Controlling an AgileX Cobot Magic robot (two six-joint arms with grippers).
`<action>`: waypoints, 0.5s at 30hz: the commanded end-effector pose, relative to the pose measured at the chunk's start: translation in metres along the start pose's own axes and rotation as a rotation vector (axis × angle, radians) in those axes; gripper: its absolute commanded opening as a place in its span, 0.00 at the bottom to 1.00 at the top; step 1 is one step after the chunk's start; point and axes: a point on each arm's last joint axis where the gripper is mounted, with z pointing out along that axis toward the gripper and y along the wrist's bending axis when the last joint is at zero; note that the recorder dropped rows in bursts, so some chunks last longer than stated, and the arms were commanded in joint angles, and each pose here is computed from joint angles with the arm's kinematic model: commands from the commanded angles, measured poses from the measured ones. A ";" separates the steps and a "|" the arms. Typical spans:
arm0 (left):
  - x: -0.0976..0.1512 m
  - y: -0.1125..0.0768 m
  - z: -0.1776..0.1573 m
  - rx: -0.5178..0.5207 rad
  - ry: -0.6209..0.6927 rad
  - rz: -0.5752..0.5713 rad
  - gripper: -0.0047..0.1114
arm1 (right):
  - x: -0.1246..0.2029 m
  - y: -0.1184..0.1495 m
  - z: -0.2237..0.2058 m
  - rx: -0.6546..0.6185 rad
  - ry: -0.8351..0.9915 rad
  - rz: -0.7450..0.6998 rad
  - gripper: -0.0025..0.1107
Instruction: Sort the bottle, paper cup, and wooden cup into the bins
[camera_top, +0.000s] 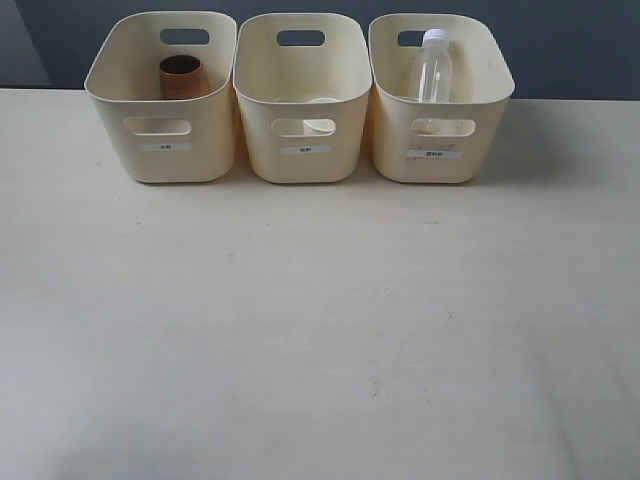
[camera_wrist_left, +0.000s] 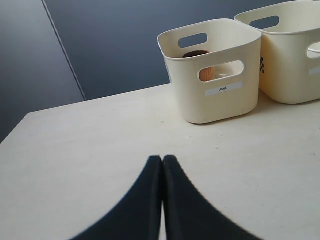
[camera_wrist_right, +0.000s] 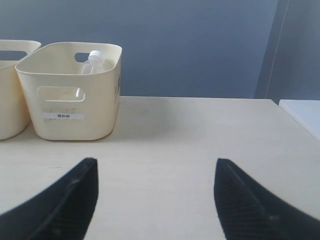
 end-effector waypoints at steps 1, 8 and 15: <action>0.000 0.000 0.000 0.002 -0.009 -0.001 0.04 | 0.004 0.006 0.000 -0.058 0.039 0.286 0.58; 0.000 0.000 0.000 0.002 -0.009 -0.001 0.04 | 0.008 0.011 -0.001 -0.102 0.096 0.492 0.58; 0.000 0.000 0.000 0.002 -0.009 -0.001 0.04 | 0.008 0.011 -0.001 -0.101 0.096 0.488 0.58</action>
